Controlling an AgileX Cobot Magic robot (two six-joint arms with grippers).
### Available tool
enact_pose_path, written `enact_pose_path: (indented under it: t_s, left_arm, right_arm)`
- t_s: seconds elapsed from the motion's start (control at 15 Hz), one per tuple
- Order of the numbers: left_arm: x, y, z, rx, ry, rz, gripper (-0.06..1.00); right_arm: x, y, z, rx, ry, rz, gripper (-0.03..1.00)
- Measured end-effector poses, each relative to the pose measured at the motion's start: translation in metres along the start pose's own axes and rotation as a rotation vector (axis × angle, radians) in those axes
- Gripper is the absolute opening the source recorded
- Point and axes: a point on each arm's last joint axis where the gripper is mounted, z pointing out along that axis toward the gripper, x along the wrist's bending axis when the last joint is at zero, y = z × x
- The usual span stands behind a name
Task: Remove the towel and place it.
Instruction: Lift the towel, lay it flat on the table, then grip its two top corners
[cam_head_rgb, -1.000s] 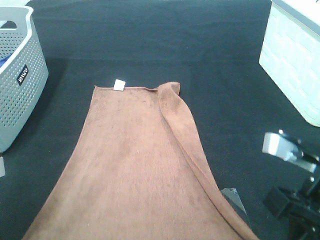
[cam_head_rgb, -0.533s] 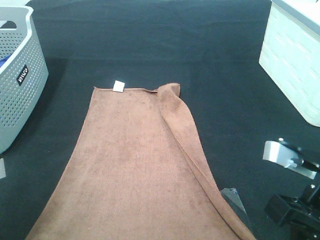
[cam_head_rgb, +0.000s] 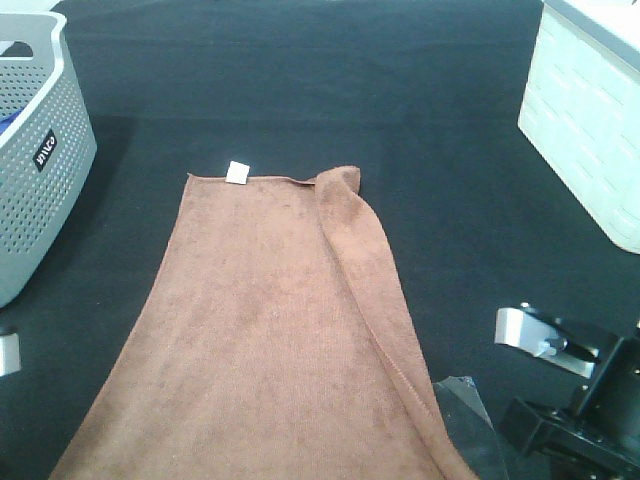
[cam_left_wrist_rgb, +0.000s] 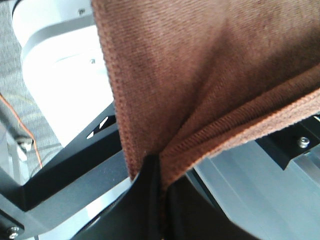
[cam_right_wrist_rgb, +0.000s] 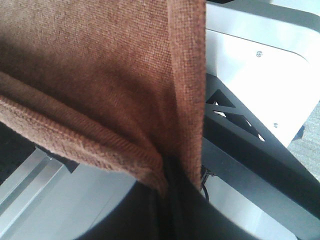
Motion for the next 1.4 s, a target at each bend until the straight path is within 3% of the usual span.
enact_pose_path:
  t_s: [0.47, 1.07, 1.2, 1.4]
  left_arm:
    - [0.0, 0.01, 0.001, 0.034, 0.005, -0.016, 0.0]
    - [-0.001, 0.011, -0.003, 0.035, 0.016, -0.011, 0.13]
    - [-0.002, 0.011, -0.003, 0.034, 0.003, -0.017, 0.23]
    - [-0.004, 0.011, -0.003, 0.036, -0.012, -0.023, 0.48]
  right_arm:
    - [-0.006, 0.013, 0.009, 0.003, -0.01, 0.011, 0.03]
    - [-0.006, 0.013, 0.009, -0.001, -0.005, -0.027, 0.18]
    - [-0.006, 0.014, 0.009, -0.002, -0.005, -0.027, 0.26]
    - [-0.006, 0.017, 0.009, -0.045, -0.013, -0.022, 0.48]
